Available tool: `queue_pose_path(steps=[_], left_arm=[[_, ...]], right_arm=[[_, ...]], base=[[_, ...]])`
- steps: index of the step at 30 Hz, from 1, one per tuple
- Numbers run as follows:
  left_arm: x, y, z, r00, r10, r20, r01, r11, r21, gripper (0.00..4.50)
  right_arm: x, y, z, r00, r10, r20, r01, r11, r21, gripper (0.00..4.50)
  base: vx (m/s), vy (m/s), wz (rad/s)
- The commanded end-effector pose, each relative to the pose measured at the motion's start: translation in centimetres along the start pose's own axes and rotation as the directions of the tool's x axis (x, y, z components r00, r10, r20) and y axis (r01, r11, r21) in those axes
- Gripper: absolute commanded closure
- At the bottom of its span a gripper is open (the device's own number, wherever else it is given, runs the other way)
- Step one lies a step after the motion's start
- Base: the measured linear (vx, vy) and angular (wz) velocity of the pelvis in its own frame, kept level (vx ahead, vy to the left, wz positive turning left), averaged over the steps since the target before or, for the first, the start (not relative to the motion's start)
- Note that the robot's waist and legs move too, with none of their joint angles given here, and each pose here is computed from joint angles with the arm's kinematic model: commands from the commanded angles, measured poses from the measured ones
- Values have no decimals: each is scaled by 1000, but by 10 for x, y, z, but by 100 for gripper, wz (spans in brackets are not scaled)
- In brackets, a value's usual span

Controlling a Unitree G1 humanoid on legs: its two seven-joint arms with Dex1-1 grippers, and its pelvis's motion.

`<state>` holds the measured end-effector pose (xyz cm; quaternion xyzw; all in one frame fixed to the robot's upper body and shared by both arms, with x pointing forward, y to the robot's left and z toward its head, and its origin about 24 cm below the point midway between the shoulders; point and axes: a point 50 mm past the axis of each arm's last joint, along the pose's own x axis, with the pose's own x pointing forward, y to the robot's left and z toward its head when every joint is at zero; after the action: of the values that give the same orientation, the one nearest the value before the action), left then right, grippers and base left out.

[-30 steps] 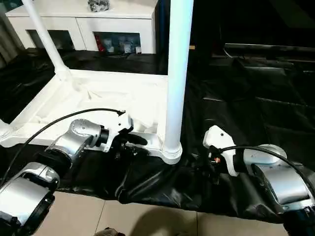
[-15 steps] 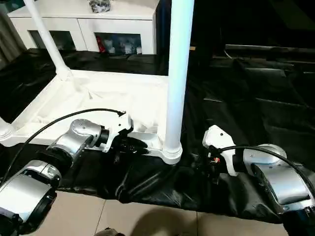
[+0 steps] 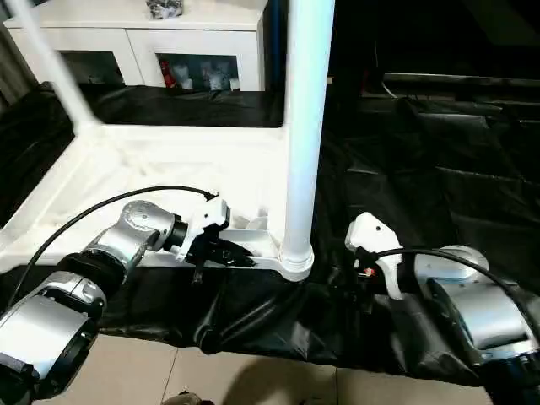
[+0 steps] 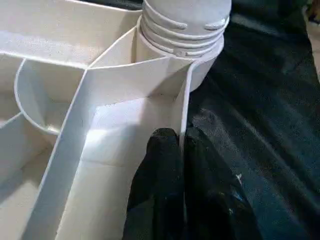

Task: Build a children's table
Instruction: Rotate leg to tighten

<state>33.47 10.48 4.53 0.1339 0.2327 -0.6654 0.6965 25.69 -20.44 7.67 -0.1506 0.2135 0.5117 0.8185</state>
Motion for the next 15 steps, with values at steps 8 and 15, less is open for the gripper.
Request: queue_pose_path(steps=[8, 15], left_arm=[[-7, 1, -16, 976, 216, 36, -209, 968, -137, 448], [2, -12, -19, 959, 275, 59, -265, 954, -143, 448]], right_arm=[[24, -11, 7, 985, -156, 69, 157, 988, -10, 0], [53, -22, 16, 960, -258, 110, 260, 966, -7, 0]], base=[[0, 0, 0], [0, 0, 0]])
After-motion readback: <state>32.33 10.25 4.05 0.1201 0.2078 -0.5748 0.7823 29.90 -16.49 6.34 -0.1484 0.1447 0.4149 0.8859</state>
